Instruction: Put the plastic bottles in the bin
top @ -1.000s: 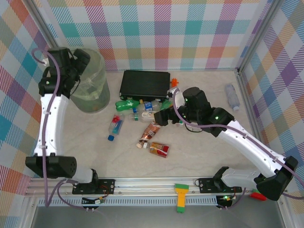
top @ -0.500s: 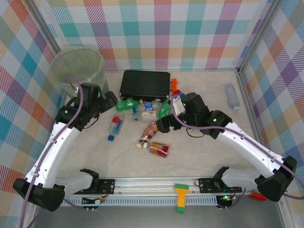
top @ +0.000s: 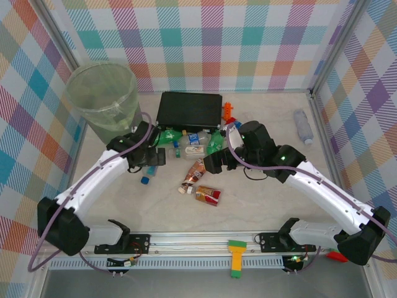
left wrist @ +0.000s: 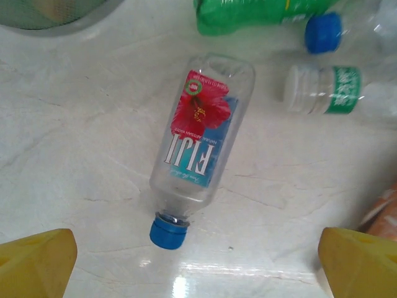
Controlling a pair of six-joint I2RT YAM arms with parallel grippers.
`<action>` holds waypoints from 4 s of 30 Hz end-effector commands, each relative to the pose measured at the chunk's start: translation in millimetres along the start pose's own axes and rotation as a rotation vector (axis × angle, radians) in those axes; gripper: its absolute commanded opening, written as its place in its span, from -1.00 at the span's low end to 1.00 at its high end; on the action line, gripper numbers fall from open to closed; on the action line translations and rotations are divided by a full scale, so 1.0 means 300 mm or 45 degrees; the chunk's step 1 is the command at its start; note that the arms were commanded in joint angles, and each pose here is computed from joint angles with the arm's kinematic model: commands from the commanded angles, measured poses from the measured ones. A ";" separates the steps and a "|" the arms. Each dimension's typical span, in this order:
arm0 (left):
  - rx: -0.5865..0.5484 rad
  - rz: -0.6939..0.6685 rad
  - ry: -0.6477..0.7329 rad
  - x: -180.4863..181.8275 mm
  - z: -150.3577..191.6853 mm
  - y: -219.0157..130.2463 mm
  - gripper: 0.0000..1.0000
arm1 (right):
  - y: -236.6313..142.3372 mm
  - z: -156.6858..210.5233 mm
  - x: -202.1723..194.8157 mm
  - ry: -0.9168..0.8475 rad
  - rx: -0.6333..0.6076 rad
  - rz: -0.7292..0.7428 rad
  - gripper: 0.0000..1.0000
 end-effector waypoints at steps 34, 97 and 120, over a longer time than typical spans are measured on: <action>0.428 -0.036 0.235 -0.032 -0.043 0.409 0.41 | -0.036 -0.064 0.043 -0.042 -0.091 -0.050 0.98; -0.675 0.569 -0.842 0.287 -0.710 -0.640 -0.01 | -0.169 -0.222 0.161 -0.115 -0.375 -0.259 0.98; -0.837 0.450 -1.531 0.519 -0.948 -0.423 -0.03 | -0.173 -0.233 0.142 -0.135 -0.374 -0.183 0.98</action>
Point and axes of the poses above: each hand's point on the last joint's axis, 136 mm out from that joint toward the fingers, its own y axis out along the fingers, its own x axis along the line the jaws close on, z = x × y, the point moved 5 cm from there along -y, back along the fingers, and after that the axes turned 9 degrees about -y, right-handed, at the moved point
